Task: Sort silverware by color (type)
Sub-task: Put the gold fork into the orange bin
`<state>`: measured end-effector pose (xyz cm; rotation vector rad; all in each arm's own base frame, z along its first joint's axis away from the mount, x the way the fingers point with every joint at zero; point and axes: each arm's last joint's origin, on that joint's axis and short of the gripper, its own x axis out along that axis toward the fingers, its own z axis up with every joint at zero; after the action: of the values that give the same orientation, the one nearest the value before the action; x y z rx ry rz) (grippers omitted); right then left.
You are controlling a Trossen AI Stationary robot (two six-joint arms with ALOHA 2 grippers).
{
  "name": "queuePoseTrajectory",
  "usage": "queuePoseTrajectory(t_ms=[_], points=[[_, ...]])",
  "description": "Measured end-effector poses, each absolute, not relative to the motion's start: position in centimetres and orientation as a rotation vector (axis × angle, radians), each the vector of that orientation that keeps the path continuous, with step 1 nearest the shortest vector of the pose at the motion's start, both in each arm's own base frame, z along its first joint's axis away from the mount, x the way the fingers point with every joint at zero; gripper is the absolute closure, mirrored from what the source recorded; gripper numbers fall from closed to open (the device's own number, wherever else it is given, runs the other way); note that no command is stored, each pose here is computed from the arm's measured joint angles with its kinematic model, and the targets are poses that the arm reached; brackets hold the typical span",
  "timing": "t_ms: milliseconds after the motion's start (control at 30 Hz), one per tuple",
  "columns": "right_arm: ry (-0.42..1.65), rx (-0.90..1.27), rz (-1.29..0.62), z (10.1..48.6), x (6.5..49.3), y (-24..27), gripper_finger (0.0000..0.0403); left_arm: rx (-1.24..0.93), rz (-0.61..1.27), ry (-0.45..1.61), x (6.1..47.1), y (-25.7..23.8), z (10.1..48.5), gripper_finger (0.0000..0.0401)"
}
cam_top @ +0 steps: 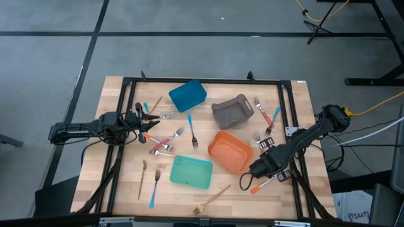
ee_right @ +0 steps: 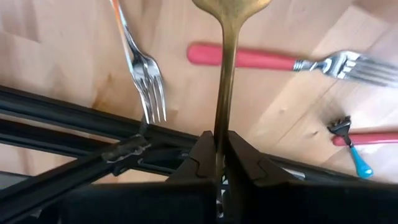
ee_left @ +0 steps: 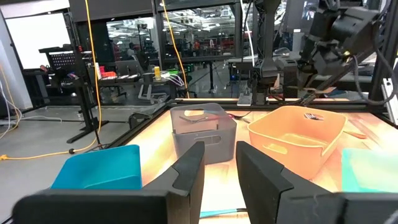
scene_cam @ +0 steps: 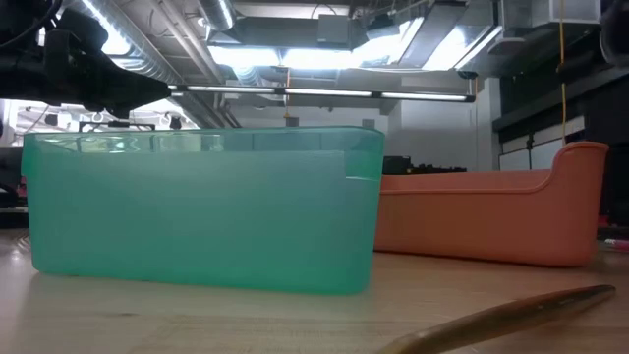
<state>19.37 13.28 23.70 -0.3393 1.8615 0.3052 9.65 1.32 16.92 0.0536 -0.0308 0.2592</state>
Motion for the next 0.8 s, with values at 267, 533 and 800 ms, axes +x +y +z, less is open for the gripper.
queuePoseTrajectory(t_ms=[267, 533, 800], points=[[1.751, -0.347, 0.306, 25.7, 20.4, 13.8, 0.0398, 0.054, 0.259, -0.031, 9.6, 1.3, 16.9, 0.0316], [1.583, -0.408, 0.246, 27.8, 21.6, 14.2, 0.0398, 0.054, 0.259, -0.031, 9.6, 1.3, 16.9, 0.0316], [1.451, -0.349, 0.202, 28.6, 23.8, 13.0, 0.0398, 0.054, 0.259, -0.031, 9.6, 1.3, 16.9, 0.0316]])
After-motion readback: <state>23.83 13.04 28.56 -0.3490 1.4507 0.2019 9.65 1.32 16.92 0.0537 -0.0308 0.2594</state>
